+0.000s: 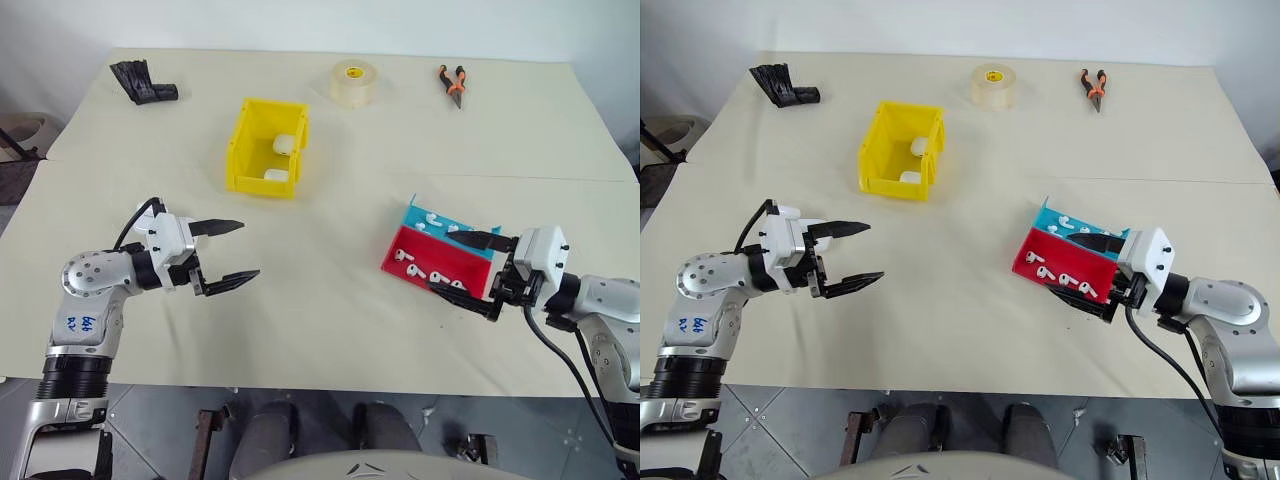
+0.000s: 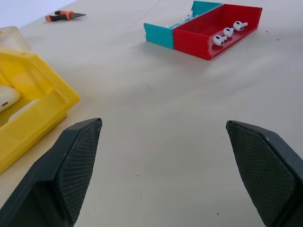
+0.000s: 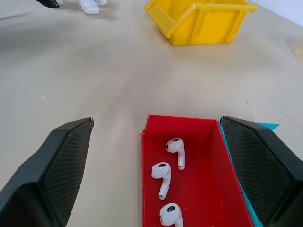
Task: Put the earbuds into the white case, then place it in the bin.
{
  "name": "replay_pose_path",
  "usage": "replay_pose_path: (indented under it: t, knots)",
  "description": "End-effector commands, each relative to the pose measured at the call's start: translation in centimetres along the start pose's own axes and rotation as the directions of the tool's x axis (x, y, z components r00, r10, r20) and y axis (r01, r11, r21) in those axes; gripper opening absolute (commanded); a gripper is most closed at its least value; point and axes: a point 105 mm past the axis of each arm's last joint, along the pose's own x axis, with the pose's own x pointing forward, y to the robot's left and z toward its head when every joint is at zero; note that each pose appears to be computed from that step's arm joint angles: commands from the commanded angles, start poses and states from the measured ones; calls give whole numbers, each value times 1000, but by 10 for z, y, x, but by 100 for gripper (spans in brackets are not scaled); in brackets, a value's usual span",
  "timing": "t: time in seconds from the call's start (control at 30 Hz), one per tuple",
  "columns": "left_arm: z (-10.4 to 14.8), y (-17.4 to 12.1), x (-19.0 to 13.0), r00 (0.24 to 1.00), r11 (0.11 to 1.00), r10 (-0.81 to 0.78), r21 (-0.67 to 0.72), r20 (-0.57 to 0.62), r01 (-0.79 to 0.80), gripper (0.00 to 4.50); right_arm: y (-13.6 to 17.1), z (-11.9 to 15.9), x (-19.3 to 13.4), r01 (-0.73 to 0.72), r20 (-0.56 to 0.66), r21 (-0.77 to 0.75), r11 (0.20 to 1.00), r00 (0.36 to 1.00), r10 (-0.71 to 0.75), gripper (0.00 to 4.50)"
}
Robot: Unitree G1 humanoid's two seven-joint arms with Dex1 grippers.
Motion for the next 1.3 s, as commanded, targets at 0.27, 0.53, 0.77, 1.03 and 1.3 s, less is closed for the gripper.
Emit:
replay_pose_path:
  t: [0.27, 0.53, 0.77, 1.03, 1.3]
  knots:
    - [11, 19, -25, 957, 957, 289, -28, 14, -289, 446, 3, 12, 7, -44, 74, -87, 995, 996, 51, 450]
    - [-8, 8, -80, 772, 768, 605, -115, -195, -630, 446, 28, 51, 32, -124, 369, -126, 984, 915, 162, 450]
    - [-11, -14, -96, 693, 671, 646, -194, -320, -716, 446, 35, 43, 33, -175, 357, -122, 977, 911, 208, 450]
    - [-12, 3, -111, 584, 667, 525, -128, -619, -734, 446, 28, 33, 30, -200, 325, -92, 975, 920, 219, 450]
    - [0, 29, -130, 342, 536, 407, -81, -847, -840, 446, 30, 32, 32, -197, 322, -80, 977, 923, 212, 450]
